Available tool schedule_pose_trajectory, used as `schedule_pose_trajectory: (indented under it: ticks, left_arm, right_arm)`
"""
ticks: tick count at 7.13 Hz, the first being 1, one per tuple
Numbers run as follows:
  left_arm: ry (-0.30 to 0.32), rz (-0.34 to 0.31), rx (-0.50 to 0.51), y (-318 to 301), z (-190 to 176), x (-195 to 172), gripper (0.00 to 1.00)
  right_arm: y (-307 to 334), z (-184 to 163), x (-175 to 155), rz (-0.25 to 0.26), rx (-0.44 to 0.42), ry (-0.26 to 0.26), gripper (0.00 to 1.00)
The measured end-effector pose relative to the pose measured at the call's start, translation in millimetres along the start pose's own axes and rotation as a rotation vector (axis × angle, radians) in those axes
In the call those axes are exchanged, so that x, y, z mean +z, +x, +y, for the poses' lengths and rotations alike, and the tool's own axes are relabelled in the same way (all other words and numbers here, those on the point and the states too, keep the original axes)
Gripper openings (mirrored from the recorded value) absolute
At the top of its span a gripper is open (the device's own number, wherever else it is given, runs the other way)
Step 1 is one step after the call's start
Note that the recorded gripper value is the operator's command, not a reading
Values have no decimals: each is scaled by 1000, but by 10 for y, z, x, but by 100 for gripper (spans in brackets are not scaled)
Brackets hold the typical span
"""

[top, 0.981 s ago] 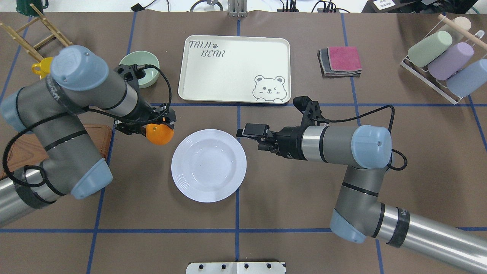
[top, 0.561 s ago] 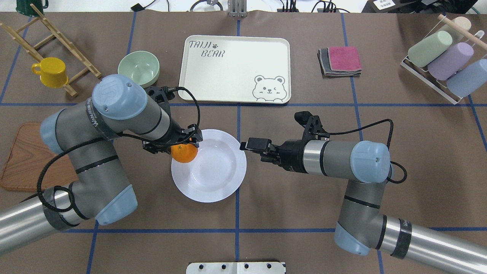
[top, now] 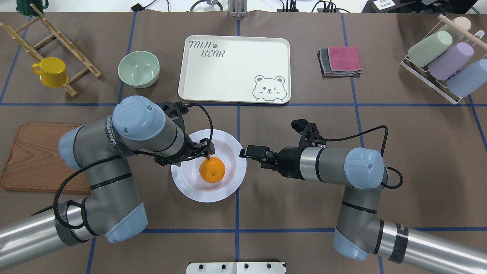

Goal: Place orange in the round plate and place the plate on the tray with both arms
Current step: 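Carry the orange onto the white plate while the right gripper grips its rim, then open the left gripper and lift it away from the orange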

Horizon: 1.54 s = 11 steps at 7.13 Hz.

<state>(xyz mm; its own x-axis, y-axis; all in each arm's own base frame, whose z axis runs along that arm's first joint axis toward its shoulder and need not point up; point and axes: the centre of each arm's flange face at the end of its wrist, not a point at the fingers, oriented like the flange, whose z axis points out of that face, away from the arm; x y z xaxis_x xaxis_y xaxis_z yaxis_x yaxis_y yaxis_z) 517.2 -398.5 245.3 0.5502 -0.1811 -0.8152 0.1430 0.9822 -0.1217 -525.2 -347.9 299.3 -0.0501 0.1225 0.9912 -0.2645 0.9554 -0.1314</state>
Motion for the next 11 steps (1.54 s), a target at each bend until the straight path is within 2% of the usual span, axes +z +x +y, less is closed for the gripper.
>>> schedule_pose_trajectory:
  ticks: [3, 6, 8, 11]
  left_arm:
    - [1, 36, 19, -127, -183, -504, 97]
    - [12, -2, 91, -423, -325, -1022, 97]
    - [21, -24, 97, -545, -401, -1108, 97]
    - [25, -31, 91, -621, -437, -1135, 96]
  right_arm:
    - [67, 54, 111, 17, 1, -5, 98]
    - [99, 139, 192, 25, 4, -9, 98]
    - [101, 193, 373, 35, 4, -7, 98]
    - [34, 247, 478, 30, 2, -9, 95]
